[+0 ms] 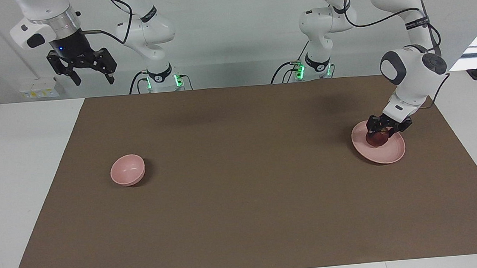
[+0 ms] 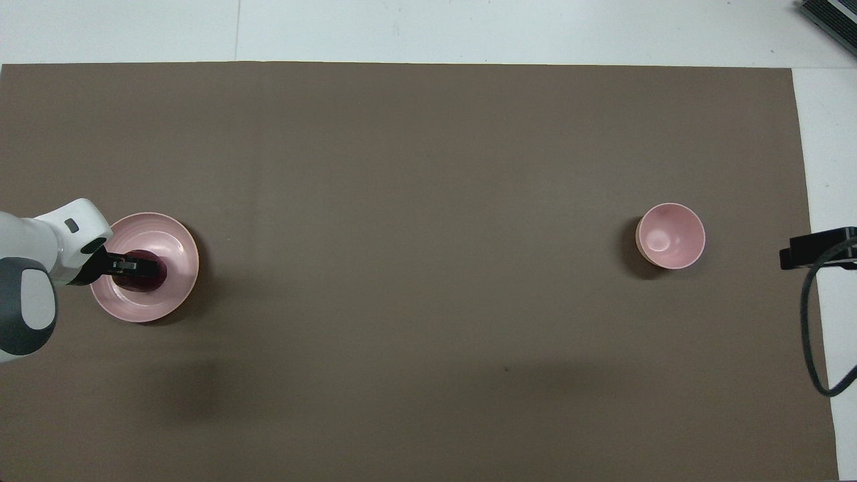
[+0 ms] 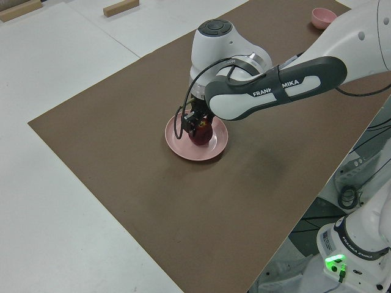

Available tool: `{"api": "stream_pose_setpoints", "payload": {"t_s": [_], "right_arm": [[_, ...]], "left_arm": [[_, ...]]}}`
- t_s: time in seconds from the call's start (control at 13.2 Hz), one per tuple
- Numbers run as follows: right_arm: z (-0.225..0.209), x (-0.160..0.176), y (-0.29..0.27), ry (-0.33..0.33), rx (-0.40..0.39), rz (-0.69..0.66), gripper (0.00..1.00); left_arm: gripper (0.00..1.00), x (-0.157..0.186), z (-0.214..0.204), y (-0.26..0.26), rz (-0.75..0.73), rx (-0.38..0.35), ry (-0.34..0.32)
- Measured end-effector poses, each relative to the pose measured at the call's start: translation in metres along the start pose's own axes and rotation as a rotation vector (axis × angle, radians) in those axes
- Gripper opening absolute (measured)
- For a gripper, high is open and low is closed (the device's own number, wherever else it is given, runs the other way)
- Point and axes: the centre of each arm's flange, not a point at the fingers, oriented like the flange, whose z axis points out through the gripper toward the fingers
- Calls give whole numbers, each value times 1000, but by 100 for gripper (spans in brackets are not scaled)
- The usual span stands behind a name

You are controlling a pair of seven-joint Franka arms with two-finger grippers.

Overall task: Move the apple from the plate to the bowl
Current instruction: 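Close the left gripper on the dark red apple, then lift the apple with the left gripper while the right gripper approaches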

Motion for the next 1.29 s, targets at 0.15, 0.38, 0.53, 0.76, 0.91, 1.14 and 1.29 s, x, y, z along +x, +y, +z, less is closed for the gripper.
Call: {"api": "stream_pose_setpoints", "payload": {"t_s": [0.15, 0.38, 0.53, 0.76, 0.91, 1.14, 1.29], "right_arm": [[0, 0, 0, -1, 0, 0, 100], [0, 0, 0, 0, 0, -13, 100], [-2, -1, -2, 3, 0, -31, 100], [-3, -2, -7, 6, 12, -75, 100], [3, -2, -12, -8, 42, -81, 100], [25, 7, -23, -15, 119, -24, 100], [39, 13, -38, -33, 164, 64, 100]], "left_arm": [[73, 0, -2, 5, 7, -9, -20], [73, 3, -21, 17, 13, -56, -65], [73, 11, -38, 37, -21, -152, -20], [73, 17, -50, 85, -42, -309, 14], [73, 22, -55, 114, -80, -422, 29], [73, 27, -60, 157, -118, -562, 40], [73, 28, -62, 188, -130, -643, 33]]}}
